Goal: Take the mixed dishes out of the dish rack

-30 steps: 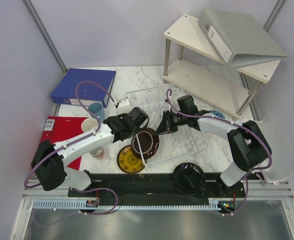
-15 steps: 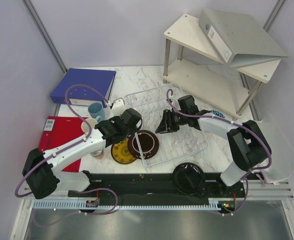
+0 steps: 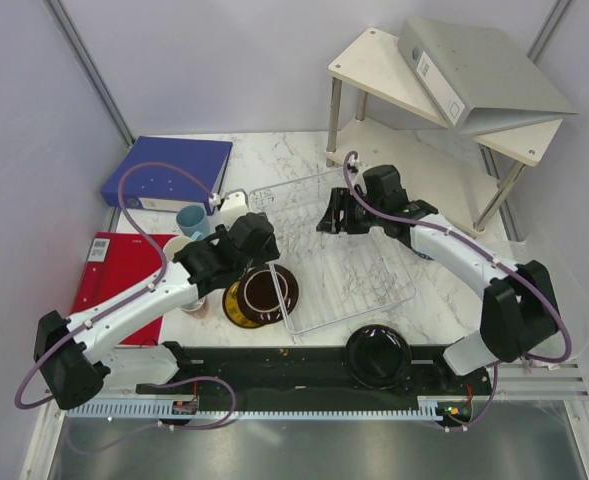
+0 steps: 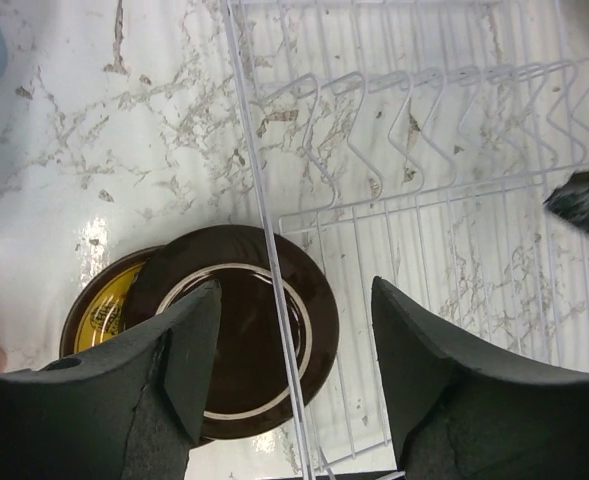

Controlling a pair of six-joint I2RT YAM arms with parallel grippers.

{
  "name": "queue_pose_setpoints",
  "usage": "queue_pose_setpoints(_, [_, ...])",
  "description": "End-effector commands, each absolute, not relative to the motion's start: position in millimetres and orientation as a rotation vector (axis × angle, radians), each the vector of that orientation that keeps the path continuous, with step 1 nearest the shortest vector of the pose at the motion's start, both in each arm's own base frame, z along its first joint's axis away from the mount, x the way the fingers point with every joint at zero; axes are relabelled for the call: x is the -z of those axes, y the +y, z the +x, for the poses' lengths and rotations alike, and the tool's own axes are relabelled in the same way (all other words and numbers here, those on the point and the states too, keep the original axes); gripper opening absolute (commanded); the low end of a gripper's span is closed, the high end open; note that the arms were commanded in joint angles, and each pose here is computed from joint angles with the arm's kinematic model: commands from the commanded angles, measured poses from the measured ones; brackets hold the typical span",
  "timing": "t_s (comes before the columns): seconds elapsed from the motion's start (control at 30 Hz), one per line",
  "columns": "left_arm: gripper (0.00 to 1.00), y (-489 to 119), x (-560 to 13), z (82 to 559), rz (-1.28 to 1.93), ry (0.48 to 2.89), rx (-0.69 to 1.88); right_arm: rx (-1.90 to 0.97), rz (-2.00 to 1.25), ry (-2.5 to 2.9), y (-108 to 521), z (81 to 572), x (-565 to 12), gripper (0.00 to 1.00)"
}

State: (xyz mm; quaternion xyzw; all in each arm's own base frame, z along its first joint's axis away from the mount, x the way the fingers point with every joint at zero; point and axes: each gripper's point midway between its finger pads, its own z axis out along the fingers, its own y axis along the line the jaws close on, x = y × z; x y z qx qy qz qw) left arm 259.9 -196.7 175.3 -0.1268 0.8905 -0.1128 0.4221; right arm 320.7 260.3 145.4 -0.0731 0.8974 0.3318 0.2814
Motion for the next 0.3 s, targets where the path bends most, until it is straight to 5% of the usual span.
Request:
queue_pose_setpoints(0.0, [0.69, -183.6, -218.8, 263.9, -0.228, 2.157, 0.24, -0.658, -0.104, 2.151, 230.0, 360.2, -231.3, 0.68])
queue_pose_setpoints(0.27, [0.68, -177.6, -234.0, 256.8, -0.094, 2.15, 0.224, -0.559, 0.01, 1.915, 194.3, 357.5, -291.9, 0.76])
